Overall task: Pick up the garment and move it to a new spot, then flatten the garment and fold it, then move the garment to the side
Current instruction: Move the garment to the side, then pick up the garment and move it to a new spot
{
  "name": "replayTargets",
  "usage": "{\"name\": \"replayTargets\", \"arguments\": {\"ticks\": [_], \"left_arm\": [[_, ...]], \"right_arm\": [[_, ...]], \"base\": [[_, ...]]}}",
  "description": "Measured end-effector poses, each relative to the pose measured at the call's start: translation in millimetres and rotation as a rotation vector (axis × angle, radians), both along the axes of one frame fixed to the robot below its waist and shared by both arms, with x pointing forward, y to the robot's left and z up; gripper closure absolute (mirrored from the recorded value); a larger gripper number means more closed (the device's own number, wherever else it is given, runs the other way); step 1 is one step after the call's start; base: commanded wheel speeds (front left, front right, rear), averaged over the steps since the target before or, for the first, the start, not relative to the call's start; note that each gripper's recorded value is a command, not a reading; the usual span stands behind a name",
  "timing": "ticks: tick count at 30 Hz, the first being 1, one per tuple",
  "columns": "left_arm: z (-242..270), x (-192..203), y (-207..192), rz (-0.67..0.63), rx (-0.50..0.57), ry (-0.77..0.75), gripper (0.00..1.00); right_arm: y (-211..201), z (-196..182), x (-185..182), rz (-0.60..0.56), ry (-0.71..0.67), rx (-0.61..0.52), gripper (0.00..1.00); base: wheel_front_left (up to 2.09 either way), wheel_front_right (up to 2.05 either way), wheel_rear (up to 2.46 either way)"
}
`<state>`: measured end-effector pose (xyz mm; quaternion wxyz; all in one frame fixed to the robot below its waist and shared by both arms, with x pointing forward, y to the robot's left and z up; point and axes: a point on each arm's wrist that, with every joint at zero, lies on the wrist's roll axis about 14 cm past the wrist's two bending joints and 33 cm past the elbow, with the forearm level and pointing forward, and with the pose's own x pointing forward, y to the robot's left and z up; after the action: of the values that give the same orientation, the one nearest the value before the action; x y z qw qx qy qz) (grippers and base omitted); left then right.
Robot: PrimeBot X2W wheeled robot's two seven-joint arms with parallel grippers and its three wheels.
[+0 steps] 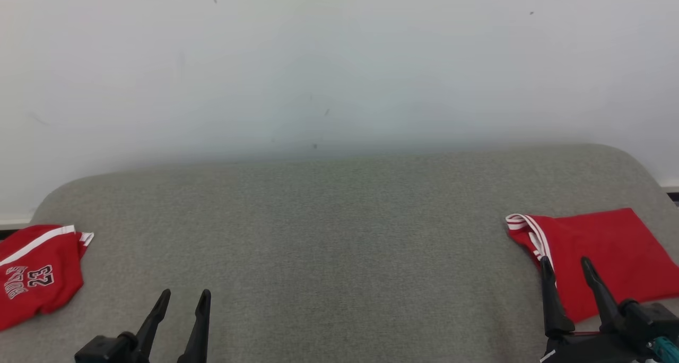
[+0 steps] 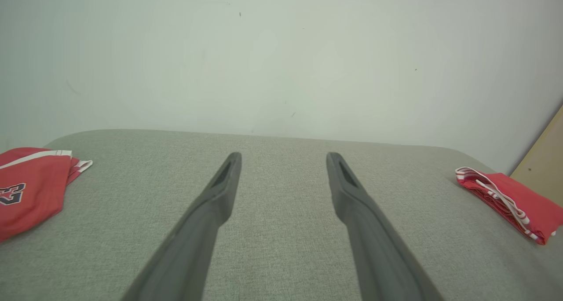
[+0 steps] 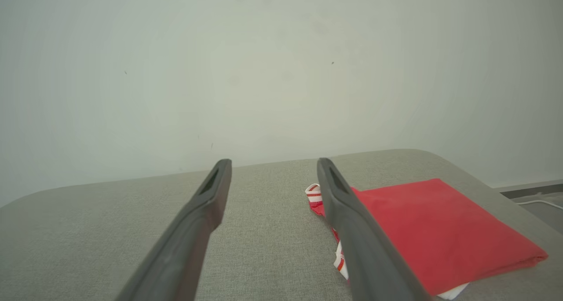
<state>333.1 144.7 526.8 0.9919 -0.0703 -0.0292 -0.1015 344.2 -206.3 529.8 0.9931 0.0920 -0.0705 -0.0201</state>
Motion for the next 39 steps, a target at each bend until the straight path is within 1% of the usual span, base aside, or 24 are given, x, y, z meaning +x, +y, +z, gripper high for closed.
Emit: {"name": "replayTargets", "arguments": {"ticks": [8, 24, 34, 39], "left_arm": [[0, -7, 16, 0.051, 0.012, 0.000, 0.00], [2, -51, 90, 0.287, 0.051, -0.004, 0.00], [-4, -82, 129, 0.441, 0.048, 0.024, 0.00], [-9, -89, 137, 0.476, 0.047, 0.046, 0.00]], "right_arm": [[23, 3, 11, 0.071, -0.006, 0.001, 0.00], [134, 1, 39, 0.386, 0.022, 0.000, 0.00], [191, 7, 55, 0.532, 0.010, 0.002, 0.00], [204, -2, 58, 0.566, 0.033, 0.002, 0.00]], "base": [[0.00, 0.00, 0.00], [0.00, 0.00, 0.00], [0.00, 0.00, 0.00], [0.00, 0.00, 0.00]]}}
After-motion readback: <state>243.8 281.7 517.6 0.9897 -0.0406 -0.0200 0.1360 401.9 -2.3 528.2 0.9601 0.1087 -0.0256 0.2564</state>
